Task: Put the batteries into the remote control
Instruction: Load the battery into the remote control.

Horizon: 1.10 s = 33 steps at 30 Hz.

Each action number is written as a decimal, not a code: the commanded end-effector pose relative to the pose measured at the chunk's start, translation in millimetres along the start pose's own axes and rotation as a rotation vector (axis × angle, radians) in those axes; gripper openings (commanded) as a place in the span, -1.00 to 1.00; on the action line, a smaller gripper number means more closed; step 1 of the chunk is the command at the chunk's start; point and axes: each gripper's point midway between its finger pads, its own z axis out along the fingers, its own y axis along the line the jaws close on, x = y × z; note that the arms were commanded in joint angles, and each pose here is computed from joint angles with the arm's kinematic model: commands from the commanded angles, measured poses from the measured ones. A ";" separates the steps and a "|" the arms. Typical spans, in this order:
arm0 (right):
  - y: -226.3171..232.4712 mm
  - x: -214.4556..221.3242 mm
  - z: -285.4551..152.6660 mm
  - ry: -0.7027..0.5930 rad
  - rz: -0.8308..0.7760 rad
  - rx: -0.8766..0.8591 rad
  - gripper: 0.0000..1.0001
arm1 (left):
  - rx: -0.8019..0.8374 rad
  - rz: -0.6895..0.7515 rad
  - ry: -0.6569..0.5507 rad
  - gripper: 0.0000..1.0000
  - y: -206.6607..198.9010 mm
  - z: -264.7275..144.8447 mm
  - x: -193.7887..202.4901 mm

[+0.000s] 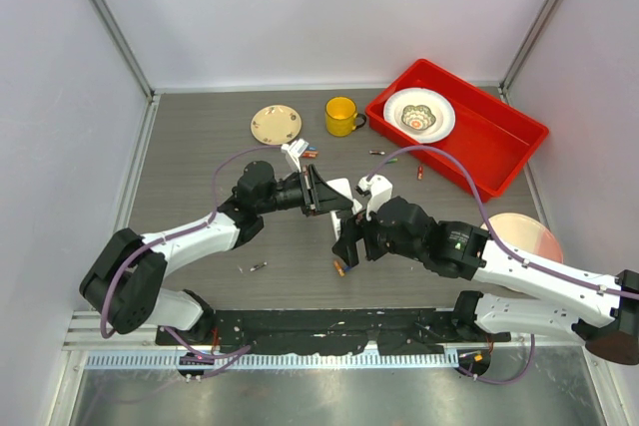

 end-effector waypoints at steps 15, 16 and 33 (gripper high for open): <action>30.7 -39.1 -17.0 -0.114 0.014 -0.136 0.75 | 0.077 0.048 -0.012 -1.00 -21.7 5.6 -9.9; 30.0 -39.7 -16.8 -0.117 0.021 -0.131 0.75 | 0.079 0.048 -0.014 -1.00 -22.0 5.4 -10.7; 20.7 -53.1 -24.7 -0.243 0.202 -0.160 0.75 | 0.120 0.042 -0.046 -1.00 -27.4 3.7 -12.8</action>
